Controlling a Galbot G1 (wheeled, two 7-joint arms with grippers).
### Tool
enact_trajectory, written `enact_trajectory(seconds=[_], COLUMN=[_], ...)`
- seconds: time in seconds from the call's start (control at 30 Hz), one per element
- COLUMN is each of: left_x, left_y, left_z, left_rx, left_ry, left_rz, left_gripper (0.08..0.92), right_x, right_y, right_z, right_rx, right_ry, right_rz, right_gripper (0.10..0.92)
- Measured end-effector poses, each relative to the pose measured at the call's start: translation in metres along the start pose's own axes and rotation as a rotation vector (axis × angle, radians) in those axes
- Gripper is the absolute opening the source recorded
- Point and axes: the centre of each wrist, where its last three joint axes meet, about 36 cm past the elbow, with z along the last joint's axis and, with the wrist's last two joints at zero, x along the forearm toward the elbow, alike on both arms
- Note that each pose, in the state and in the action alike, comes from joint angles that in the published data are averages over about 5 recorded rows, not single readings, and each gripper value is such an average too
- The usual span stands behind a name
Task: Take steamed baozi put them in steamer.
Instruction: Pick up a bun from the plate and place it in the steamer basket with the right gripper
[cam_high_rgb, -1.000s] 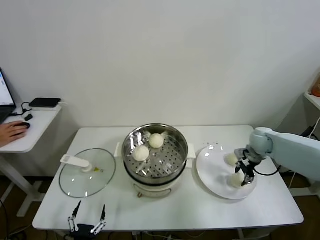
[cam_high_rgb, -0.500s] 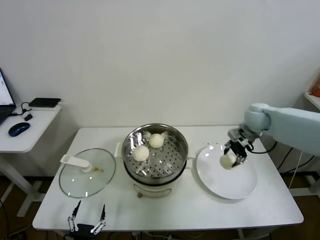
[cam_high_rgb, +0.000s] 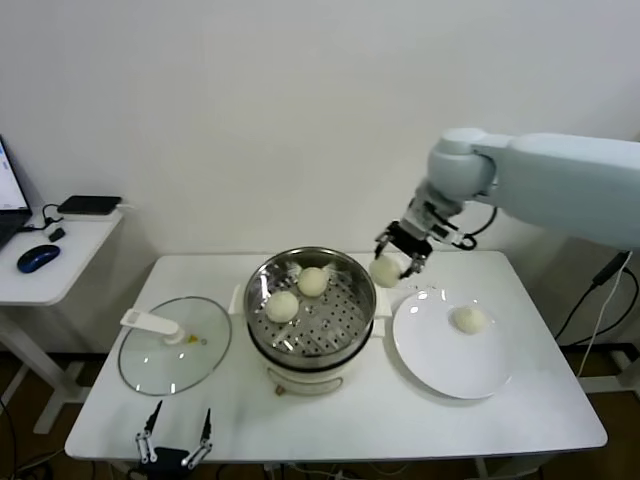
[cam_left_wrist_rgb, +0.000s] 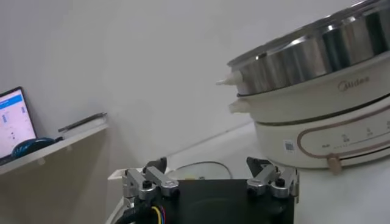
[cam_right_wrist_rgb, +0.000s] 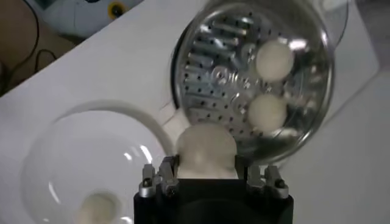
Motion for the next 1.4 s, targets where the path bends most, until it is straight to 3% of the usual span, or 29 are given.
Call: enact_trajectory(seconds=[0.47,1.2,1.4], left_x=[0.002,-0.001,-0.001], left_y=[0.002,0.001,0.001], left_z=[-0.003,0.004,0.005], left_rx=[-0.002,0.003,0.003], left_ry=[-0.003,0.008,0.007], left_rz=[-0.003,-0.009,-0.009], left_gripper=[0.823,0.823,0.823], right_x=[-0.048,-0.140,-0.145], right_y=[-0.065,-0.085,-0.088], right_z=[-0.083,-0.109,-0.103], right_rx=[0.298,0.375,0.355], right_ry=[-0.046,-0.129,-0.142], right_rz=[-0.038,-0.143,-0.138], right_gripper=[0.619,0.620,0.726])
